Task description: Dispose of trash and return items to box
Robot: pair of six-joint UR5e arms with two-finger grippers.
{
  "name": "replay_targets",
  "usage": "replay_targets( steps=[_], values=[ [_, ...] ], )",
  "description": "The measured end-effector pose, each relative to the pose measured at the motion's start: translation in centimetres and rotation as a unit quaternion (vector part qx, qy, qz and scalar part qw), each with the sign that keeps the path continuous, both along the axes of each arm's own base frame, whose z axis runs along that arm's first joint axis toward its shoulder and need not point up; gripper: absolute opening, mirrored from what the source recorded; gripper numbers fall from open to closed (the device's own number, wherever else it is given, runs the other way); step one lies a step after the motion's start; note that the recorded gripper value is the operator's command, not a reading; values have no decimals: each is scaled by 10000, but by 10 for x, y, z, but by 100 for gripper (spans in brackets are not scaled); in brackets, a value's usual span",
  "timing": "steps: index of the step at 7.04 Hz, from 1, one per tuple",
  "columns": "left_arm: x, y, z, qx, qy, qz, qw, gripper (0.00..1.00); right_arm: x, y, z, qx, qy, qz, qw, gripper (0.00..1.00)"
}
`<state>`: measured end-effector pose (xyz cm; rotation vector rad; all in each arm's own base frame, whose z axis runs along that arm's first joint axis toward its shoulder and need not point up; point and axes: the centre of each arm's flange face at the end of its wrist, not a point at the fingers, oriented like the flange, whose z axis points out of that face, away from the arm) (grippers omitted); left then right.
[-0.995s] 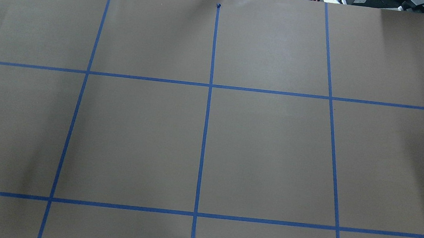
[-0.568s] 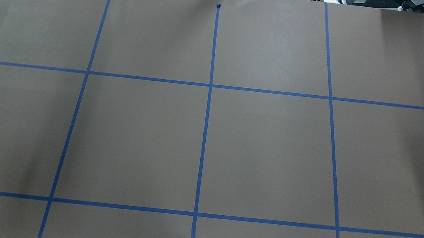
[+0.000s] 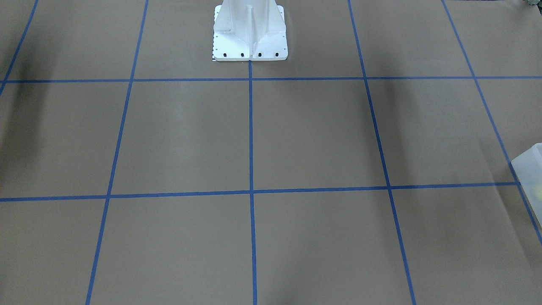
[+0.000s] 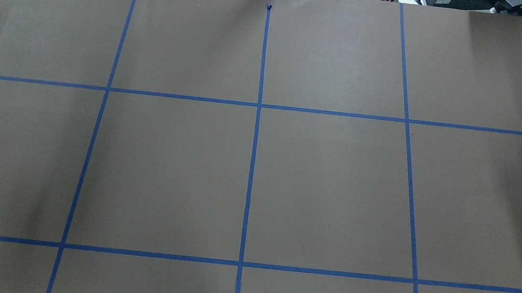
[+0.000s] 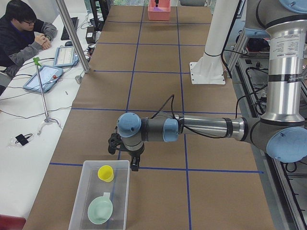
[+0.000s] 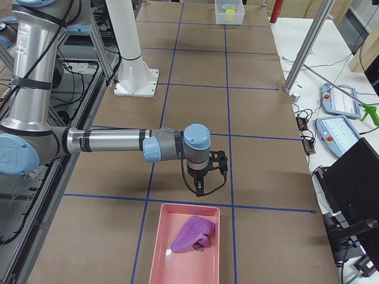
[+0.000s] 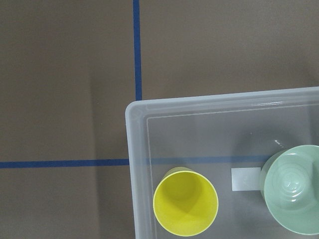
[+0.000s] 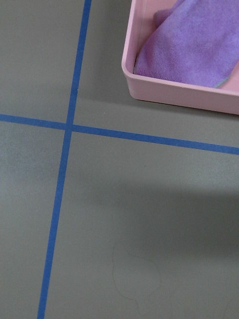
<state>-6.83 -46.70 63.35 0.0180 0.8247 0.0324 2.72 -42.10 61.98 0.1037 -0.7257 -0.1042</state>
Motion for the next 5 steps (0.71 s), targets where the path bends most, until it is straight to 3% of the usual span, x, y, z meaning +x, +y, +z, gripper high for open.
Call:
replay_targets(
  steps=[5],
  values=[
    [0, 0, 0, -1, 0, 0, 10000, 99, 0, -2, -2, 49, 0, -4, 10000, 100]
  ],
)
